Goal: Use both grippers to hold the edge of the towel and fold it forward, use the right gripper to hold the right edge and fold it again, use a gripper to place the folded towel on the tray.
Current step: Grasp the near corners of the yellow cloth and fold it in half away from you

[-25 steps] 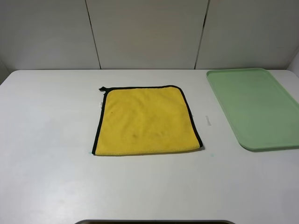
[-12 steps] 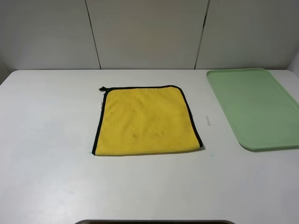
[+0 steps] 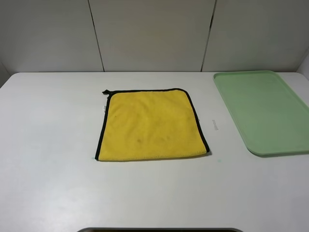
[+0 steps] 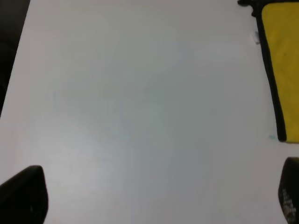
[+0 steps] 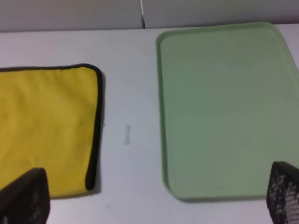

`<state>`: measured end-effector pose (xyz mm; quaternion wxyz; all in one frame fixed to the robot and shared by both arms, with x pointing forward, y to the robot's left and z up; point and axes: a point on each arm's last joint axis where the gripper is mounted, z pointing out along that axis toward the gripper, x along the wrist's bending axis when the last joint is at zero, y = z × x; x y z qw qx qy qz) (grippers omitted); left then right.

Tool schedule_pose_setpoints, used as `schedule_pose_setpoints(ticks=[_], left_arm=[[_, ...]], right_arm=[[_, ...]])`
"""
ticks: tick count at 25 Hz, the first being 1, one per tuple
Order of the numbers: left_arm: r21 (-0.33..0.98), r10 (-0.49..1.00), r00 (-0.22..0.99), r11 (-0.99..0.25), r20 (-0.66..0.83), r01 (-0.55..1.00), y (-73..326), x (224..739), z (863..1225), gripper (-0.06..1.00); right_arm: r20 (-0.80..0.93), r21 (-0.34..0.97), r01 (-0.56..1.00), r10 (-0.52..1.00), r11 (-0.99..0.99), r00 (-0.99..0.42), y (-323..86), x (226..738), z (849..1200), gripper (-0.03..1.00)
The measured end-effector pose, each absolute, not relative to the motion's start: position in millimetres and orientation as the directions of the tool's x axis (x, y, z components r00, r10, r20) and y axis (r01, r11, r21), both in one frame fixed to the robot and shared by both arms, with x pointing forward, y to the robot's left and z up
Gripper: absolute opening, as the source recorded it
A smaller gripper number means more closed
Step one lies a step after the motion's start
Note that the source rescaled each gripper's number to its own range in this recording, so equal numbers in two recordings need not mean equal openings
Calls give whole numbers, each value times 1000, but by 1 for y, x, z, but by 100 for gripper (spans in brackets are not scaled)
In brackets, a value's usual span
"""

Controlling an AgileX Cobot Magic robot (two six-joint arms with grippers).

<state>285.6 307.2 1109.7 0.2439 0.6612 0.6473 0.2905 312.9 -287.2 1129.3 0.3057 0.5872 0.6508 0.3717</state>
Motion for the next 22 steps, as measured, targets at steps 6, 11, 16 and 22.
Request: schedule_pose_setpoints(ticks=[6, 11, 16, 22], left_arm=[[604, 978, 166, -208, 125, 769, 294, 340, 1121, 99], [526, 893, 410, -442, 184, 726, 265, 377, 1122, 99], [422, 800, 560, -594, 216, 685, 241, 412, 1112, 98], [273, 692, 690, -719, 210, 639, 220, 443, 1082, 98]], right_arm=[[-66, 790, 586, 975, 180, -210, -287, 371, 1144, 100], [-145, 739, 583, 924, 339, -354, -277, 411, 1149, 100], [-210, 678, 521, 815, 519, -540, -249, 448, 1144, 100], [-185, 586, 485, 690, 649, -700, -204, 479, 1111, 100]])
